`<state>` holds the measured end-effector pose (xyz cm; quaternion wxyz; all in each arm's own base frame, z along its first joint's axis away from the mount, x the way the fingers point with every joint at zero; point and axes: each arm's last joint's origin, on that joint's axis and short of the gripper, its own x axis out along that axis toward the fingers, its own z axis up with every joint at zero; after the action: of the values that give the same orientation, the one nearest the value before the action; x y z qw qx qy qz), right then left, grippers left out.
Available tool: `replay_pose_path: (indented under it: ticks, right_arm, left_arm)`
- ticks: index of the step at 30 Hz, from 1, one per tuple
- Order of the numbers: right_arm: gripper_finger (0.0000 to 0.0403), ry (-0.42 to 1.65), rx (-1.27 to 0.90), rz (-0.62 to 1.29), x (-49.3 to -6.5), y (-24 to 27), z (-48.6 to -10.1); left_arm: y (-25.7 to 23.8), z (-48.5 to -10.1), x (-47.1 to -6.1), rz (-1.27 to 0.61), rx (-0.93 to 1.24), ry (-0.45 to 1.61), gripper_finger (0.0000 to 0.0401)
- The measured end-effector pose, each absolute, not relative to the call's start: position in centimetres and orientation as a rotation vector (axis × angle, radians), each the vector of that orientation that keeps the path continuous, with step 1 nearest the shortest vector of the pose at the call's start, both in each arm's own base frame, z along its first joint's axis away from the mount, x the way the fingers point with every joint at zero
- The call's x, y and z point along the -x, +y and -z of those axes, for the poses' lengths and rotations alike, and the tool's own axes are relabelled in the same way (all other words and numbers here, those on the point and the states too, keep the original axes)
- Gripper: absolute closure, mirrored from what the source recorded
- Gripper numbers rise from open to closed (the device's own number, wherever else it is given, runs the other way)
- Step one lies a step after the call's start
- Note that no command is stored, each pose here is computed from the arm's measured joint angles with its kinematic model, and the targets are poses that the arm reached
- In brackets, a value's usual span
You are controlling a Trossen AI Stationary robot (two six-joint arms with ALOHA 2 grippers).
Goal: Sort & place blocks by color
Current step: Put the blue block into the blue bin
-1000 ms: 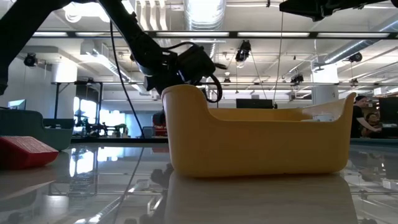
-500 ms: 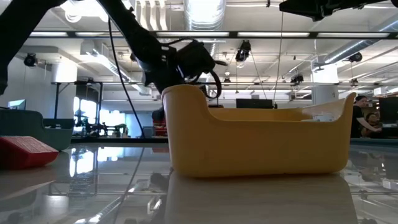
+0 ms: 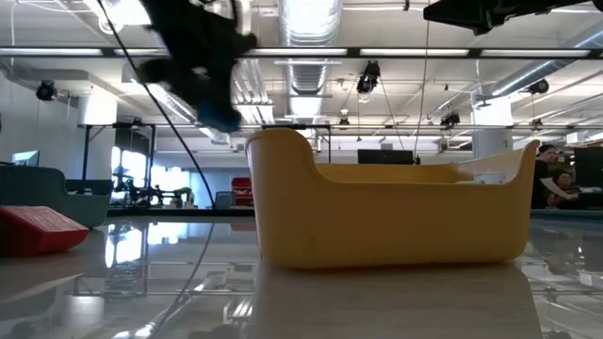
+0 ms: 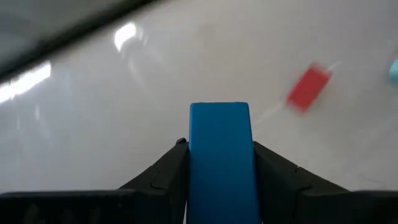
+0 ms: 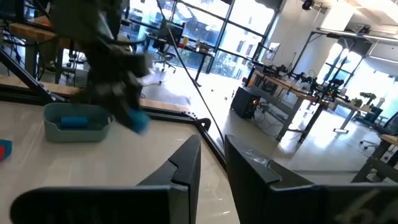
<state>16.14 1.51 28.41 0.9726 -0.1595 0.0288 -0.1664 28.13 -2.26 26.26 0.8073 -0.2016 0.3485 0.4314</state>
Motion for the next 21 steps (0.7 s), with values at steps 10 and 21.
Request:
replay_pose_path:
  ticks: [10, 21]
  right_arm:
    - [0.0339, 0.058, 0.322, 0.335, -16.1, 1.5, -28.4]
    - [0.0339, 0.059, 0.323, 0.335, -16.1, 1.5, -28.4]
  left_arm:
    - [-7.1, -26.7, -21.3, -1.109, 0.707, 0.944, 0.0271]
    - [-7.4, -22.4, -20.9, -1.233, 0.707, 1.162, 0.027]
